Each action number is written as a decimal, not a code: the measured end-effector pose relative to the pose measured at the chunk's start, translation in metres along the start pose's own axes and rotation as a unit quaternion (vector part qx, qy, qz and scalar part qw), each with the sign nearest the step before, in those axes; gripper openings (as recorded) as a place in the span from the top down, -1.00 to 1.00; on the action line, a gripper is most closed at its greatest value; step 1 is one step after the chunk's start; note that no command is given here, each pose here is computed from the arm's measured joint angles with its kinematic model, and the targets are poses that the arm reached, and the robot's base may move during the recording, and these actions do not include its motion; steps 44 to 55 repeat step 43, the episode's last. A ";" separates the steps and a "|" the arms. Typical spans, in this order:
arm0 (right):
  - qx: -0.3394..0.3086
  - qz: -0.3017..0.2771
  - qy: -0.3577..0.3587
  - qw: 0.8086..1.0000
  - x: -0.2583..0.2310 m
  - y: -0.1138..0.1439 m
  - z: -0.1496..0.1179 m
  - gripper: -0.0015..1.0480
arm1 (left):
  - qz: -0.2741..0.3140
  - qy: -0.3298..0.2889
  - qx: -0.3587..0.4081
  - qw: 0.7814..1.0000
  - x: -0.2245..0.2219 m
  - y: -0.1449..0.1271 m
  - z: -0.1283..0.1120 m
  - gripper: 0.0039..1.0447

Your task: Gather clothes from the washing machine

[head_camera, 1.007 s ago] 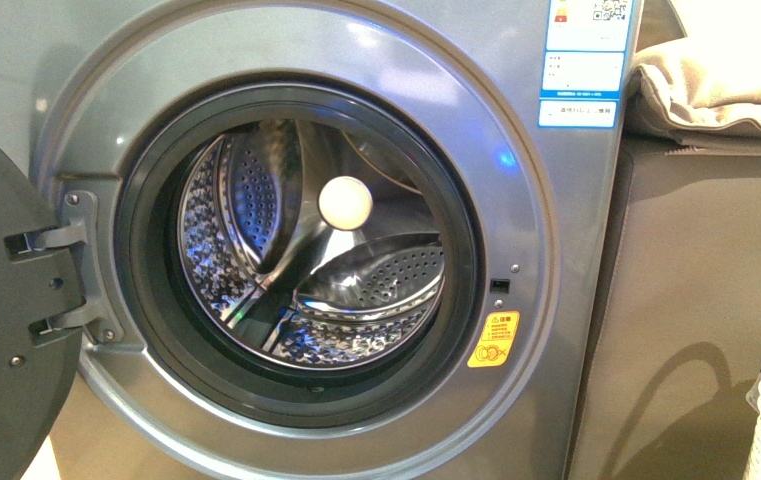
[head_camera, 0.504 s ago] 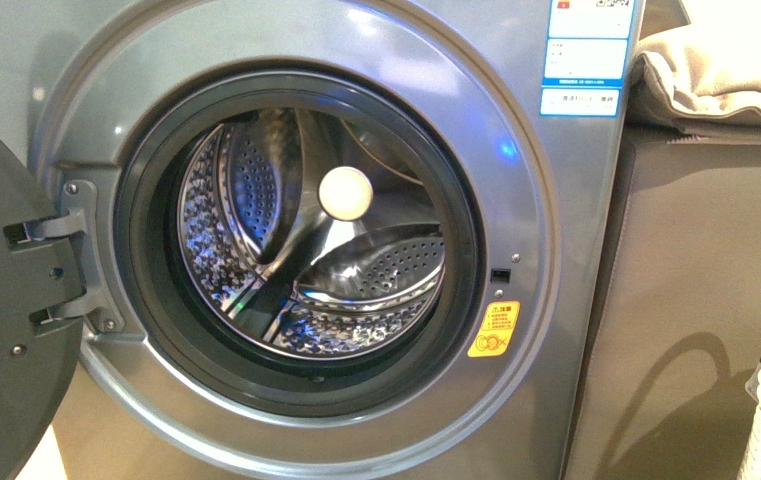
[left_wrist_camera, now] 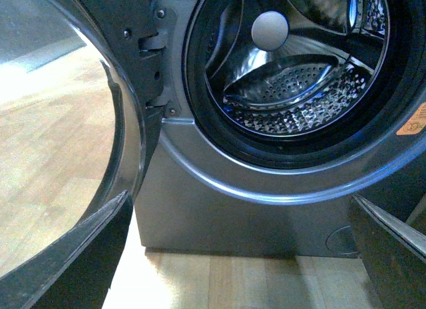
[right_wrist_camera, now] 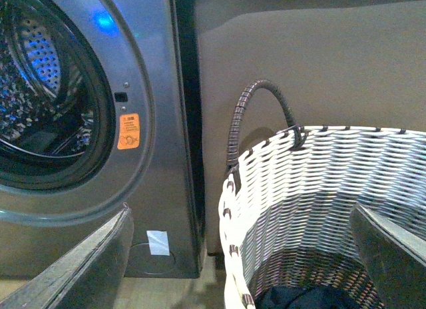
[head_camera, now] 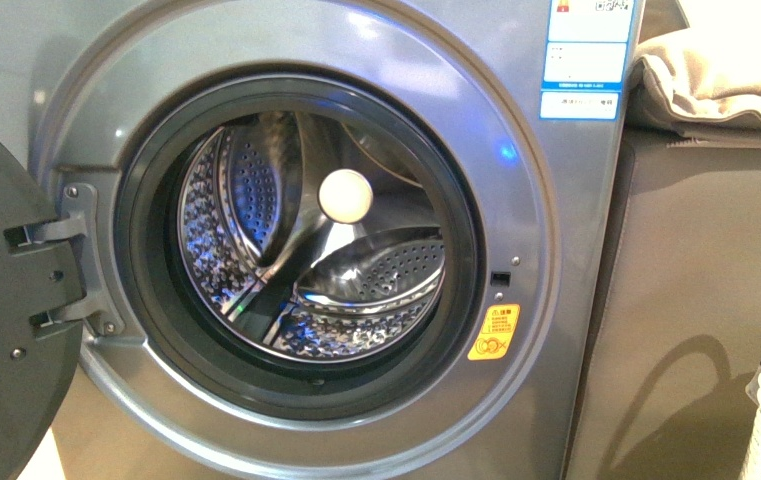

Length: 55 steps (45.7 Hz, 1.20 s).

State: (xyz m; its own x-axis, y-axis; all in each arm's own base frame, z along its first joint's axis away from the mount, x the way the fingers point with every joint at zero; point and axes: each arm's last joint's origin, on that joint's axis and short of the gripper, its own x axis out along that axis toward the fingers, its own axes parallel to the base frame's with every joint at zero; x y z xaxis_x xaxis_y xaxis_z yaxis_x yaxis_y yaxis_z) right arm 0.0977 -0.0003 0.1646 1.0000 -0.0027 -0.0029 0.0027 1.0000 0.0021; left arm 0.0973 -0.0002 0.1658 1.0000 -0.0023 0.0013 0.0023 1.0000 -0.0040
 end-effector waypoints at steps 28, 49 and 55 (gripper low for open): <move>0.000 0.000 0.000 1.000 0.000 0.000 0.000 -0.85 | 0.000 0.000 0.000 1.000 0.000 0.000 0.000 -0.88; 0.000 0.000 0.000 1.000 0.000 0.000 0.000 -0.85 | 0.000 0.000 0.000 1.000 0.000 0.000 0.000 -0.88; 0.000 0.000 0.000 1.000 0.000 0.000 0.000 -0.85 | 0.000 0.000 0.000 1.000 0.000 0.000 0.000 -0.88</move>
